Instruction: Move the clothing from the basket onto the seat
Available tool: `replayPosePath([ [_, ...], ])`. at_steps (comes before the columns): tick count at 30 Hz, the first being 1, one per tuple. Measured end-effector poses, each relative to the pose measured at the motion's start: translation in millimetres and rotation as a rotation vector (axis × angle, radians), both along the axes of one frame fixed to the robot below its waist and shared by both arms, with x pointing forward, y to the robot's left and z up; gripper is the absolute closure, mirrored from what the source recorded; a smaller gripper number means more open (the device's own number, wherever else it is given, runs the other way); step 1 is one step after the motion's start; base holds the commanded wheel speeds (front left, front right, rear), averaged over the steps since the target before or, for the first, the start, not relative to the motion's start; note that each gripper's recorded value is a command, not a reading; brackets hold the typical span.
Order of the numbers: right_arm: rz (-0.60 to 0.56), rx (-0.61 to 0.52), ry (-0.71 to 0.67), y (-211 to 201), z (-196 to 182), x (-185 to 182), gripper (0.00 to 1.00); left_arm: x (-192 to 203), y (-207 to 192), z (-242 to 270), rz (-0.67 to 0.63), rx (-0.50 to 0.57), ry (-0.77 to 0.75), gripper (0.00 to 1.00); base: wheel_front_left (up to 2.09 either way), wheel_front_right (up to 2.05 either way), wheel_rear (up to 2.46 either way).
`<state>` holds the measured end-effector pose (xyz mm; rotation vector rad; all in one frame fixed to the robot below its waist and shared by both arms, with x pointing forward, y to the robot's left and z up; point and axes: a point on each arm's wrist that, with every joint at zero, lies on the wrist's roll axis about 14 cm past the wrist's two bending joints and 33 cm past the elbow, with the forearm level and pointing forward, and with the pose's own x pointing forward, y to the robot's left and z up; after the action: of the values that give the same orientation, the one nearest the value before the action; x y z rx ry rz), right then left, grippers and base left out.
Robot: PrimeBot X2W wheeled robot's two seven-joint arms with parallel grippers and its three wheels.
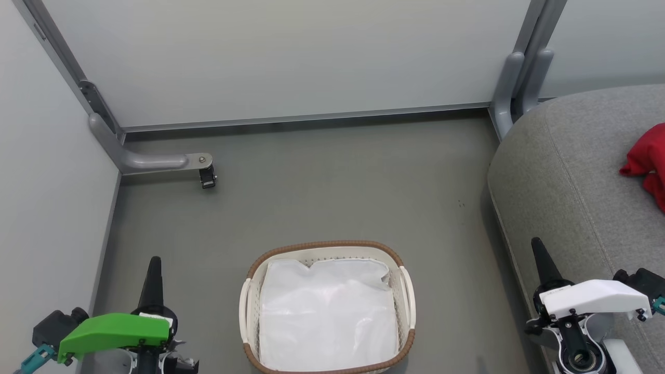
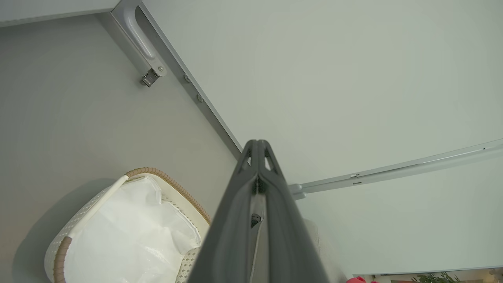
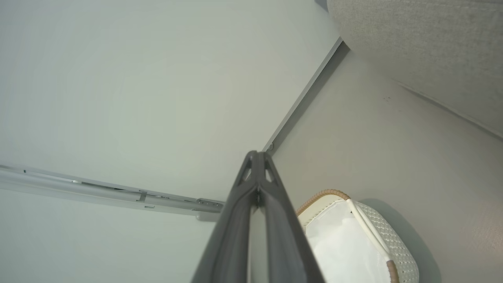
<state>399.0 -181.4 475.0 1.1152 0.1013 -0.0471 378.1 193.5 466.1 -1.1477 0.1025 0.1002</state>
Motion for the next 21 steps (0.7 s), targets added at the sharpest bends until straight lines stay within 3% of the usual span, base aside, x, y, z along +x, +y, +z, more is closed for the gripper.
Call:
replayPosePath([
  [21,-0.020,0.189,-0.032,-7,12,-2,1.00,3,3,13,0.012,-0.176,-0.040,1.00,0.00,0.00,0.00],
])
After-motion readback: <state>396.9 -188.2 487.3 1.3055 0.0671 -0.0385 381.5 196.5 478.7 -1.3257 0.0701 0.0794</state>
